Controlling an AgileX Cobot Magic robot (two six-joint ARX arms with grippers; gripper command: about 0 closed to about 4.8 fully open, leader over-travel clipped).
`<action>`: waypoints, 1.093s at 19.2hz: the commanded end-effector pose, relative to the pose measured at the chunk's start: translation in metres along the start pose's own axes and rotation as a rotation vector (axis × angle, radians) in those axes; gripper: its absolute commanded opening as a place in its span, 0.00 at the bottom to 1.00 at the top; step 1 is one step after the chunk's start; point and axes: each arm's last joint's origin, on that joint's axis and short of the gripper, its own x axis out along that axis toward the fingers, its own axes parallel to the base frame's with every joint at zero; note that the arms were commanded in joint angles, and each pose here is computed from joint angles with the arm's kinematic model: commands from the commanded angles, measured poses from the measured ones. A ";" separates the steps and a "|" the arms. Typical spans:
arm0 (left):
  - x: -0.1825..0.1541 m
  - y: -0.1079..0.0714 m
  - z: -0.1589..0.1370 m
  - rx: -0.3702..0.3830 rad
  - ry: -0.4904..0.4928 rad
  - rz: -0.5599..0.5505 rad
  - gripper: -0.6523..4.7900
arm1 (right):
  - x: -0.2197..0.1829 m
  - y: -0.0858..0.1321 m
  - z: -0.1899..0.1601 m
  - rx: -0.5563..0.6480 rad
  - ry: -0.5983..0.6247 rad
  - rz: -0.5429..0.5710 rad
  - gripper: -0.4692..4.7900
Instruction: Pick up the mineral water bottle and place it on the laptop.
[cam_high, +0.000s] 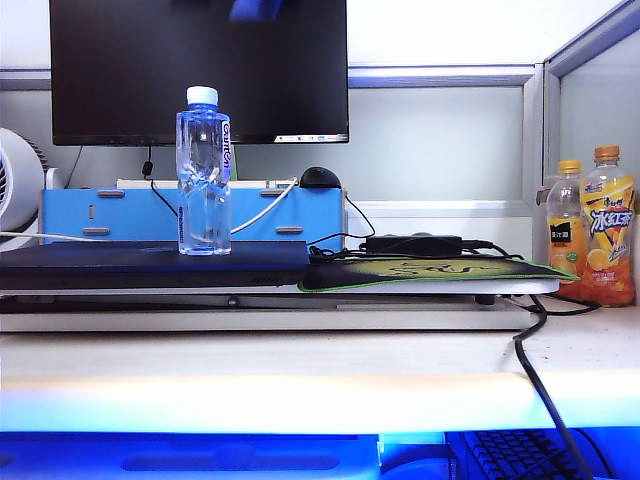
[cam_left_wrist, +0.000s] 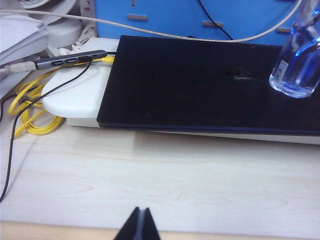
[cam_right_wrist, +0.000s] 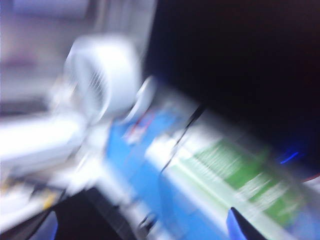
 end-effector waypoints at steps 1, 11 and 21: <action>0.000 0.000 0.000 0.002 -0.002 -0.004 0.12 | -0.048 -0.012 0.058 -0.017 -0.062 -0.106 0.09; 0.000 0.000 0.000 0.002 -0.002 -0.004 0.12 | -0.336 -0.025 0.187 -0.102 -0.135 -0.279 0.08; 0.000 0.000 0.000 0.002 -0.002 -0.004 0.12 | -0.436 -0.014 0.148 -0.145 0.140 -0.466 0.08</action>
